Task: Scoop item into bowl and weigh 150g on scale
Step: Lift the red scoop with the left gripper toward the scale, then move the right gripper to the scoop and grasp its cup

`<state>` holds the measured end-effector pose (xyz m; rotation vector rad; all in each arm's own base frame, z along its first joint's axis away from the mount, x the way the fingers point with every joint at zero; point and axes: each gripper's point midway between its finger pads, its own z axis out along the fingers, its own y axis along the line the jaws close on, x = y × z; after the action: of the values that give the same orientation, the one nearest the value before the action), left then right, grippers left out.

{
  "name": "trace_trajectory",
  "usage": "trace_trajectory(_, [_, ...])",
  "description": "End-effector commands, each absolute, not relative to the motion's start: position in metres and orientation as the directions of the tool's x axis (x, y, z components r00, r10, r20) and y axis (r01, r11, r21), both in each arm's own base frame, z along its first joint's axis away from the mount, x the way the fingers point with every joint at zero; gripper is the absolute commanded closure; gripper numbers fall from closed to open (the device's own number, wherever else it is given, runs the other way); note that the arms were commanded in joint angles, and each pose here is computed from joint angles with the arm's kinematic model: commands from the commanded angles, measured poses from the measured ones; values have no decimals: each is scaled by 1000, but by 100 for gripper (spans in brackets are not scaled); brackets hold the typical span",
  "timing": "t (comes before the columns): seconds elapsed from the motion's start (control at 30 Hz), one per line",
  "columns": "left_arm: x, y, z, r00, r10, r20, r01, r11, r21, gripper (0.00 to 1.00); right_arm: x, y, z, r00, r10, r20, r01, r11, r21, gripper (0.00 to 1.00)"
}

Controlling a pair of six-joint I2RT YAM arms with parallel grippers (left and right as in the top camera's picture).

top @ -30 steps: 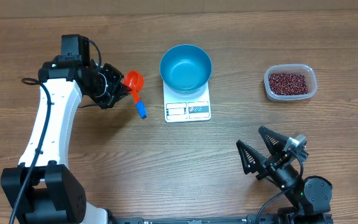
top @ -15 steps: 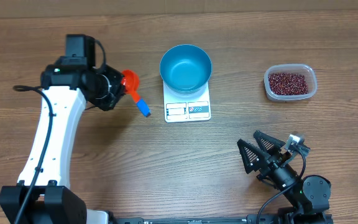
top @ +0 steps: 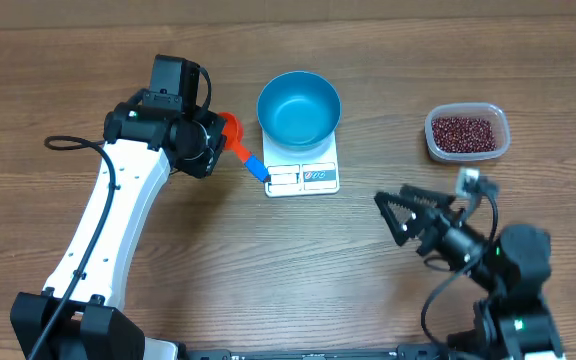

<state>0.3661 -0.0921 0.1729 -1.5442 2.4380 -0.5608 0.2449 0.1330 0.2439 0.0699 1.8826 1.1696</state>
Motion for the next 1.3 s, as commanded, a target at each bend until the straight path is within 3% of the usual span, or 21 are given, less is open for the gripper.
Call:
trace_trajectory(0.0, [366, -97, 182, -394, -916, 75, -836, 324, -443, 96, 254, 150, 257, -662, 407, -629, -423, 490, 762, 0])
trace_trajectory(0.1, [367, -96, 183, -391, -918, 65, -834, 324, -446, 95, 273, 151, 248, -669, 410, -620, -409, 494, 767, 0])
trace_trajectory(0.17, [367, -95, 182, -413, -909, 54, -825, 348, -444, 96, 284, 154, 232, -739, 456, -495, -293, 444, 847, 0])
trace_trajectory(0.23, [366, -96, 182, -422, -905, 50, -822, 359, -441, 96, 290, 160, 226, -768, 446, -460, -281, 411, 867, 0])
trace_trajectory(0.37, [358, -102, 179, -380, -921, 80, -854, 317, -414, 96, 296, 184, 227, -783, 416, -463, -322, 366, 873, 24])
trace_trajectory(0.73, [328, -127, 169, -268, -962, 45, -919, 241, -311, 96, 292, 230, 216, -785, 487, -383, -206, 377, 903, 32])
trace_trajectory(1.07, [308, -163, 168, -280, -957, 76, -924, 247, -294, 95, 283, 246, 213, -785, 495, -372, -185, 385, 904, 56])
trace_trajectory(1.27, [305, -172, 168, -279, -957, 86, -924, 243, -295, 96, 281, 251, 211, -781, 511, -360, -165, 387, 907, 62])
